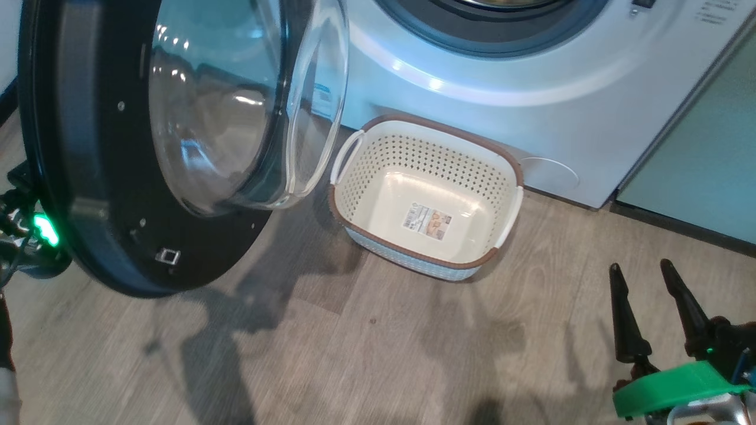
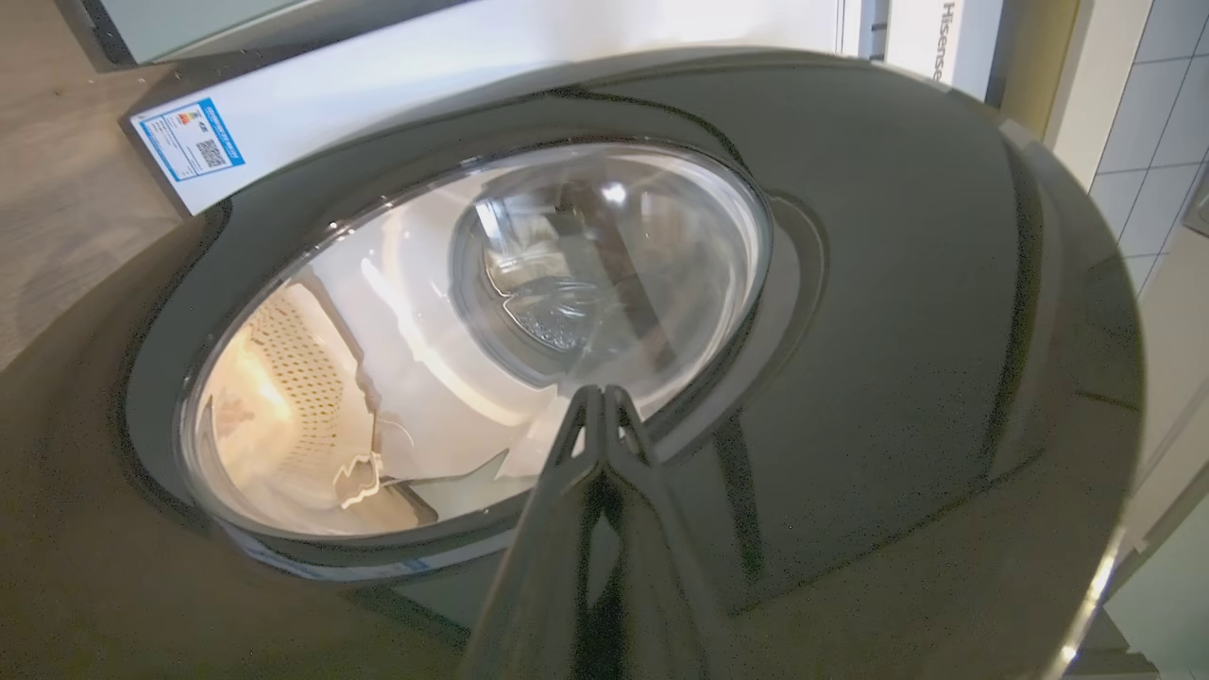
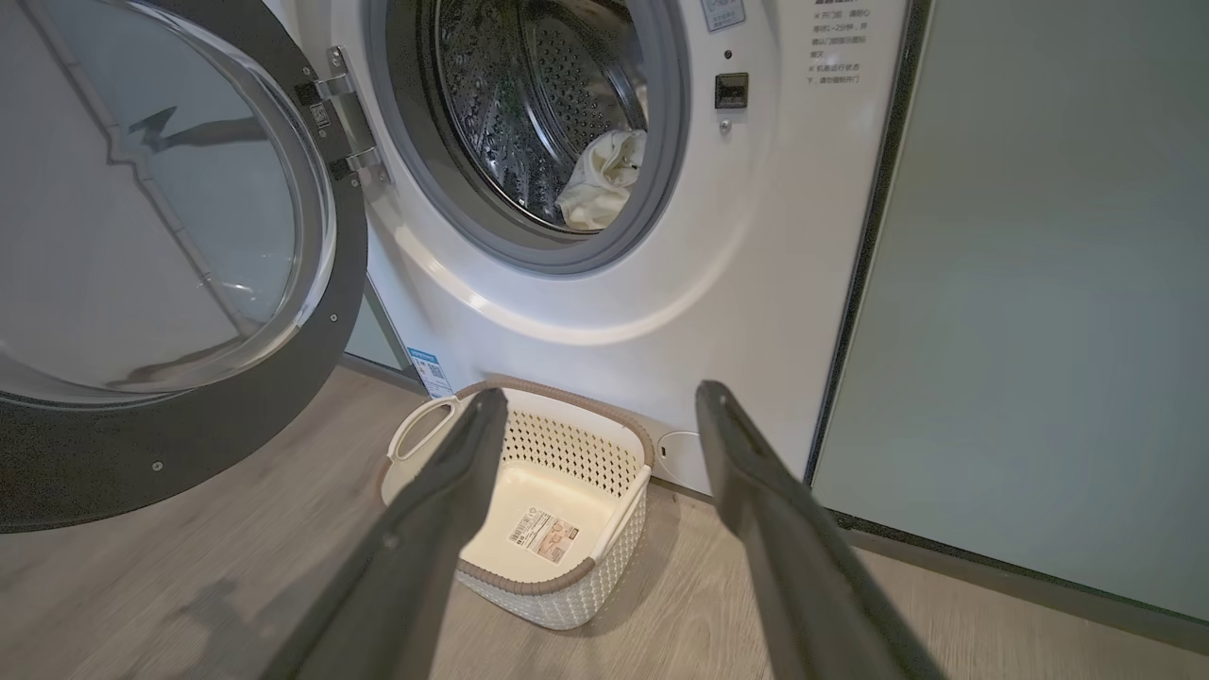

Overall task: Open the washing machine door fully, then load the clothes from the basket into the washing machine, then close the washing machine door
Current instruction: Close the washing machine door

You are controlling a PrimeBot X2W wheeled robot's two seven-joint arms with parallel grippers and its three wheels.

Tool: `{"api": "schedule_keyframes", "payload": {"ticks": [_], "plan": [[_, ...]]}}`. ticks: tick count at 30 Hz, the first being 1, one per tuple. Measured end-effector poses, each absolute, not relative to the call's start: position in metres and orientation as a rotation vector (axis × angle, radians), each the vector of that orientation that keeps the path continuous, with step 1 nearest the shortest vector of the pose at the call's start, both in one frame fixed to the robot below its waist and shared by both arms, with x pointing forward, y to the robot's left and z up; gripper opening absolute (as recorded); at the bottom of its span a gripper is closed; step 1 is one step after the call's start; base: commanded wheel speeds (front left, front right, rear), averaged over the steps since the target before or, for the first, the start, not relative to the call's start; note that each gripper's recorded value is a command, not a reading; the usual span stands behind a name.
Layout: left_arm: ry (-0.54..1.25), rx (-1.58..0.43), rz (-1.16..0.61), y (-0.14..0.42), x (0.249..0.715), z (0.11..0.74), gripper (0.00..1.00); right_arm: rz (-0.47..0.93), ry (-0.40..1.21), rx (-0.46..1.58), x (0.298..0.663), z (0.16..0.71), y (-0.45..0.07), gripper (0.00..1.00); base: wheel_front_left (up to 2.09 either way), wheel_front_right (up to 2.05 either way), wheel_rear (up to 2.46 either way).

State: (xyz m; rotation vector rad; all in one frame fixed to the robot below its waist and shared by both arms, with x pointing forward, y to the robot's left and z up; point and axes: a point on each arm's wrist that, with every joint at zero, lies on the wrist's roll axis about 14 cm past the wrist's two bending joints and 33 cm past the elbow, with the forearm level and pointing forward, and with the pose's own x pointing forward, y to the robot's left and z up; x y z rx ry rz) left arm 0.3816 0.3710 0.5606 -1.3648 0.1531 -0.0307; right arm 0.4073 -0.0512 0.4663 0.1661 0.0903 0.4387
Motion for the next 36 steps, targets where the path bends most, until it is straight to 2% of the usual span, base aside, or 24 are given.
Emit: {"api": "schedule_keyframes", "payload": {"ticks": [21, 36], "plan": [[0.316, -1.371, -0.306, 0.274, 0.436, 0.563, 0.0, 0.259, 0.041, 0.181, 0.4, 0.472, -0.108, 1.0, 0.0, 0.0, 0.0], [0.361, -1.411, -0.467, 0.206, 0.473, 0.57, 0.0, 0.113, 0.024, 0.197, 0.375, 0.475, -0.154, 1.0, 0.0, 0.0, 0.0]]}}
